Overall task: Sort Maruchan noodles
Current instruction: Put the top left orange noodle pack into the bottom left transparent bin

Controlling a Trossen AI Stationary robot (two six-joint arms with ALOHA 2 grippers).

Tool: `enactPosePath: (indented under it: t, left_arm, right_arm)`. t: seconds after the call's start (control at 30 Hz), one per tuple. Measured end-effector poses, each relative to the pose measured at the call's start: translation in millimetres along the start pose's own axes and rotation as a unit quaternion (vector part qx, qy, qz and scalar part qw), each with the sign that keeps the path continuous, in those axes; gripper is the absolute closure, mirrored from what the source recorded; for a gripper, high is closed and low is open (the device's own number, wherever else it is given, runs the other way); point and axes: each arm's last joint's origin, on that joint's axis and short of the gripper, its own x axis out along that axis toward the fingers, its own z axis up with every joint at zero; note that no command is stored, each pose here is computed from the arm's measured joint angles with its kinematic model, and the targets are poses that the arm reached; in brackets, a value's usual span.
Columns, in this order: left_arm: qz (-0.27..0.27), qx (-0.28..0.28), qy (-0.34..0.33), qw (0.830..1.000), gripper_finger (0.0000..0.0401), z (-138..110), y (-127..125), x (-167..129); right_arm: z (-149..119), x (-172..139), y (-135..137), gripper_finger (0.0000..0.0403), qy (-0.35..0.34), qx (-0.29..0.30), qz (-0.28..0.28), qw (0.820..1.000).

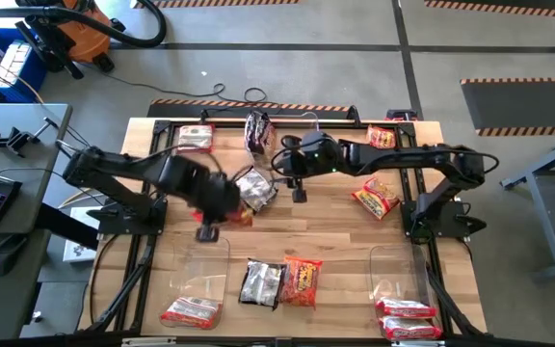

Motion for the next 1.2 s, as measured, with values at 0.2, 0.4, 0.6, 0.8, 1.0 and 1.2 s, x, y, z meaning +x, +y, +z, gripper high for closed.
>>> enactPosePath:
  t: [0.2, 0.4, 0.6, 0.8, 1.0, 1.2]
  left_arm:
    - [-0.033, 0.036, 0.020, 0.999, 0.0361, -14.9, -49.2, -3.2]
    - [-0.043, 0.004, 0.019, 0.999, 0.0361, -31.5, -93.4, -6.1]
    - [-0.027, -0.021, 0.021, 0.999, 0.0361, -44.9, -137.2, 7.2]
    - [-0.022, -0.015, 0.069, 0.997, 0.0360, -63.7, -181.1, 30.6]
    - [-0.017, 0.005, 0.063, 0.998, 0.0359, -67.4, -207.4, 53.3]
    - [0.004, 0.049, 0.068, 0.996, 0.0358, -66.1, -214.8, 70.8]
  right_arm:
    - [-26.3, 4.1, 2.3, 0.0367, -0.002, 0.027, -0.009, 1.000]
    - [-43.1, 7.4, 6.1, 0.0391, -0.029, 0.051, -0.019, 0.998]
    - [-51.1, 8.4, 9.2, 0.0390, -0.037, 0.070, -0.021, 0.997]
    - [-50.1, 8.3, 8.8, 0.0402, -0.045, 0.071, -0.023, 0.996]
    - [-46.2, 7.8, 7.4, 0.0402, -0.066, 0.067, -0.028, 0.995]
    - [-45.9, 7.8, 7.5, 0.0403, -0.067, 0.074, -0.028, 0.995]
